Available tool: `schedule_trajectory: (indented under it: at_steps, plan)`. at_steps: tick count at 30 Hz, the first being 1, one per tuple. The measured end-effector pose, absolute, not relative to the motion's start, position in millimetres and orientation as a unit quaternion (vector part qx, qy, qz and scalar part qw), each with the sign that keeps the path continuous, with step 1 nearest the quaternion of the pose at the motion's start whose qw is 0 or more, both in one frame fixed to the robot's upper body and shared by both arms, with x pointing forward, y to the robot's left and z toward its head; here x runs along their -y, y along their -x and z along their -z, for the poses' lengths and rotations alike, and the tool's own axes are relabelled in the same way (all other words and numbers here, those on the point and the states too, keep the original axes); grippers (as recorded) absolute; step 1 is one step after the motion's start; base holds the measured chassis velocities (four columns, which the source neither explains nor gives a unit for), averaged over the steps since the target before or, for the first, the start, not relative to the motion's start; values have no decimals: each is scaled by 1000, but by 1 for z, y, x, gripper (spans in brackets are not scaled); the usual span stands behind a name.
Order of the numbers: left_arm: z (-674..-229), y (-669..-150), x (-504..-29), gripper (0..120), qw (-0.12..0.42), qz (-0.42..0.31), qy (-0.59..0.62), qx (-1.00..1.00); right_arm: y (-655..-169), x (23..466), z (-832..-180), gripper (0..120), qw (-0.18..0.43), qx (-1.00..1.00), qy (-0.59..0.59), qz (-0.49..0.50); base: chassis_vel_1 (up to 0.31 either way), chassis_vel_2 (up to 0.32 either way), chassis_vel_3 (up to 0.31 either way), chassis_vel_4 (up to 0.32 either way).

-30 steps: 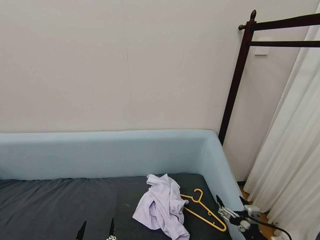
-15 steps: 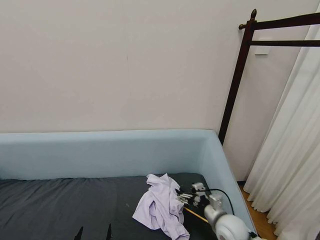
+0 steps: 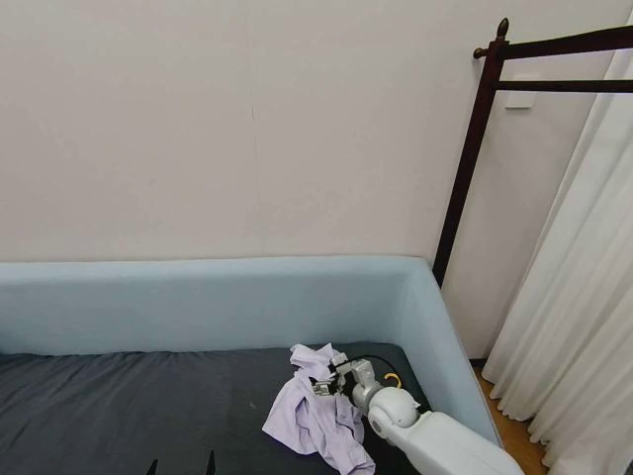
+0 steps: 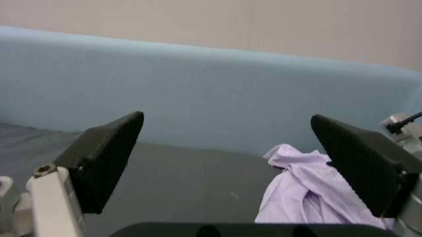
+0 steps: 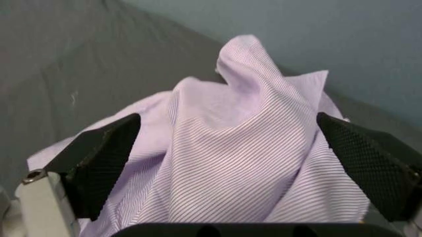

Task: Pick up the clothes from the sofa and hang them on the clothes hanger.

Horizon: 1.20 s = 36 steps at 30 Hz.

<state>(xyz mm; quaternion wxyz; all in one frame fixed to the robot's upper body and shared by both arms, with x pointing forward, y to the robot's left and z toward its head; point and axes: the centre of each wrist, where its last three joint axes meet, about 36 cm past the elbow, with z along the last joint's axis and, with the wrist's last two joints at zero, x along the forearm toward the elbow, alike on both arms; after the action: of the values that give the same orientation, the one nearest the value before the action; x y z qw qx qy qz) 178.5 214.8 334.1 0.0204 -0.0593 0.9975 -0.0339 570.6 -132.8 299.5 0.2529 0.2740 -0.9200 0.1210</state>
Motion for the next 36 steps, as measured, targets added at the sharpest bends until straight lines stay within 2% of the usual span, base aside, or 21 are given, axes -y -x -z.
schedule_trajectory:
  at_steps: [8, 13, 16, 18, 21, 22, 25, 27, 30, 33, 35, 36]
  plan:
    - [-332, -175, -219, 100, 21, 29, 60, -998, -565, 117, -273, 100, 251, 914, -287, -140, 0, 0, 0, 0]
    - [-332, -176, -219, 100, 23, 33, 63, -997, -565, 114, -263, 91, 259, 912, -283, -146, 0, 0, 0, 0]
    - [-332, -176, -216, 100, 24, 40, 65, -997, -565, 108, -262, 77, 260, 912, -283, -145, 0, 0, 0, 0]
    - [-332, -175, -216, 100, 24, 41, 66, -997, -566, 108, -261, 73, 260, 912, -282, -148, 0, 0, 0, 0]
    - [-331, -174, -216, 100, 28, 45, 69, -996, -571, 111, -256, 58, 269, 910, -274, -159, 0, 0, 0, 0]
    - [-331, -174, -216, 100, 28, 45, 69, -996, -571, 111, -256, 58, 269, 910, -274, -159, 0, 0, 0, 0]
    - [-331, -174, -217, 100, 33, 51, 72, -996, -573, 114, -249, 45, 277, 909, -267, -163, 0, 0, 0, 0]
    - [-331, -174, -217, 100, 33, 51, 73, -995, -572, 114, -249, 43, 277, 909, -267, -164, 0, 0, 0, 0]
    - [-331, -175, -218, 100, 36, 54, 74, -995, -572, 114, -248, 27, 274, 909, -265, -171, 0, 0, 0, 0]
    - [-331, -175, -219, 100, 36, 53, 73, -995, -572, 113, -249, 20, 272, 910, -263, -170, 0, 0, 0, 0]
    - [-331, -176, -219, 100, 37, 53, 72, -995, -573, 113, -250, 10, 270, 911, -261, -169, 0, 0, 0, 0]
    - [-331, -176, -219, 100, 37, 53, 72, -995, -573, 113, -250, 10, 270, 911, -261, -169, 0, 0, 0, 0]
